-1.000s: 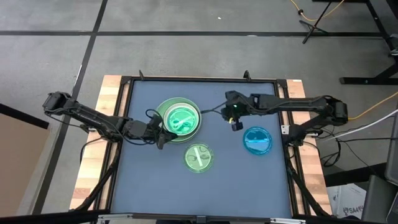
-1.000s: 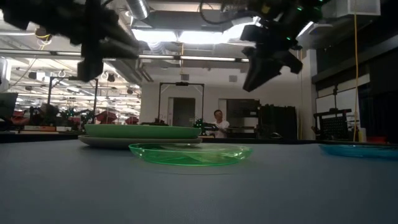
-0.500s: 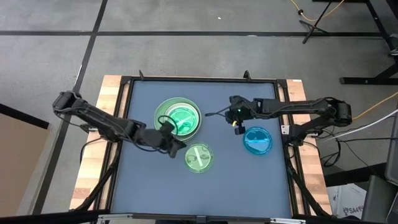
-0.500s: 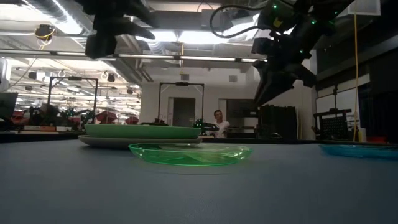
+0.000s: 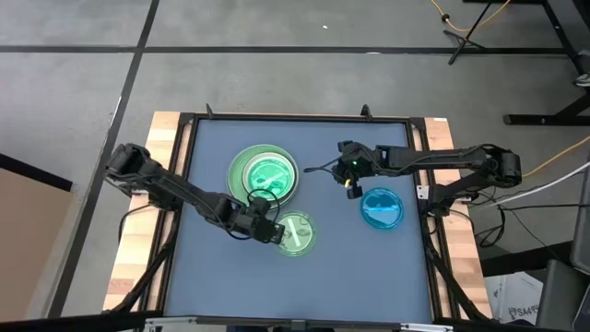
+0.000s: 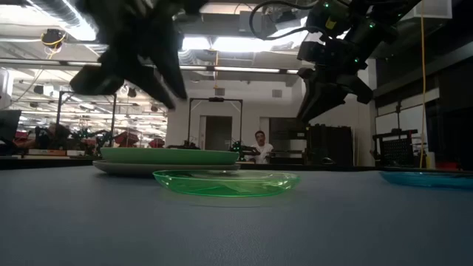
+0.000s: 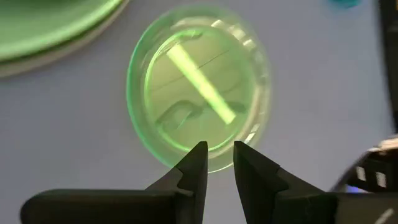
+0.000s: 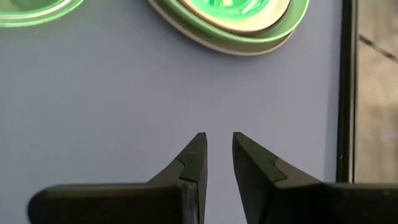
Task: Stack plastic plates
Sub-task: Stack the transparent green plate on top of the transparent green plate
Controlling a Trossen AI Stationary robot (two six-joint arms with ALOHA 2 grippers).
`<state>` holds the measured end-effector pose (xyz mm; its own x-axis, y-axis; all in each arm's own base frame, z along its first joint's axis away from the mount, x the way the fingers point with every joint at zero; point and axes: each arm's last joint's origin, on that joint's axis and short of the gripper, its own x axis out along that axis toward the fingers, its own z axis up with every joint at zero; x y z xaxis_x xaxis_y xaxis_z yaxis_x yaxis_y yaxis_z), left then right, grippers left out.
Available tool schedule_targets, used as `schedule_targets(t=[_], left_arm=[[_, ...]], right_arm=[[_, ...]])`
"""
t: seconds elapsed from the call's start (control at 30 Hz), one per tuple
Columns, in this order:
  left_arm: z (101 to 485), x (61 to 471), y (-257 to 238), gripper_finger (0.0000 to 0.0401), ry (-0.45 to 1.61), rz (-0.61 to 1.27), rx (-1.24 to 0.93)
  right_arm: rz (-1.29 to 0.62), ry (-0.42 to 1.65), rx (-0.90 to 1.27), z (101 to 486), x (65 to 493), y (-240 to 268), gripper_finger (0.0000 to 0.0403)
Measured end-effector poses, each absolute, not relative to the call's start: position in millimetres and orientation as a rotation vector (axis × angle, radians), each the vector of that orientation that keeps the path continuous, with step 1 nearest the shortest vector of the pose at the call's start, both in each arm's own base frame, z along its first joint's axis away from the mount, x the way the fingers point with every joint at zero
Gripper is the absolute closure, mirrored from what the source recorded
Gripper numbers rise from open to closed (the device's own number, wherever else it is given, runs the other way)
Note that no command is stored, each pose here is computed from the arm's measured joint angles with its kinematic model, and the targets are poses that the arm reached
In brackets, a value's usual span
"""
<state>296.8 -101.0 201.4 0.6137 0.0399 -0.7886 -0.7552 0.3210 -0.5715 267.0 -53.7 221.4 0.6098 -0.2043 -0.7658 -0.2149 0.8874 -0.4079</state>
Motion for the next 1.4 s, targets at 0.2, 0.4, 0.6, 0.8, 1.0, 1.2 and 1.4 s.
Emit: schedule_targets(t=[0.2,0.4,0.6,0.8,1.0,1.2,1.4], left_arm=[[175,302,-103,0.0330,0.868,0.675,-1.167],[166,300,-100,0.0330,0.900,0.757,-1.172],[165,298,-98,0.0330,0.883,0.801,-1.142],[162,299,-94,0.0330,0.875,0.823,-1.140],[150,306,-90,0.0330,0.887,0.840,-1.144],[137,311,-92,0.0330,0.899,0.841,-1.146],[135,313,-93,0.0330,0.906,0.832,-1.153]], right_arm=[[0.006,0.893,-0.526,224,270,-54,0.0336],[0.006,0.890,-0.528,224,270,-54,0.0336],[0.006,0.890,-0.528,224,270,-54,0.0336],[0.006,0.889,-0.528,224,270,-54,0.0336],[0.006,0.889,-0.528,224,270,-54,0.0336],[0.006,0.889,-0.529,224,270,-54,0.0336],[0.005,0.886,-0.529,224,270,-54,0.0336]])
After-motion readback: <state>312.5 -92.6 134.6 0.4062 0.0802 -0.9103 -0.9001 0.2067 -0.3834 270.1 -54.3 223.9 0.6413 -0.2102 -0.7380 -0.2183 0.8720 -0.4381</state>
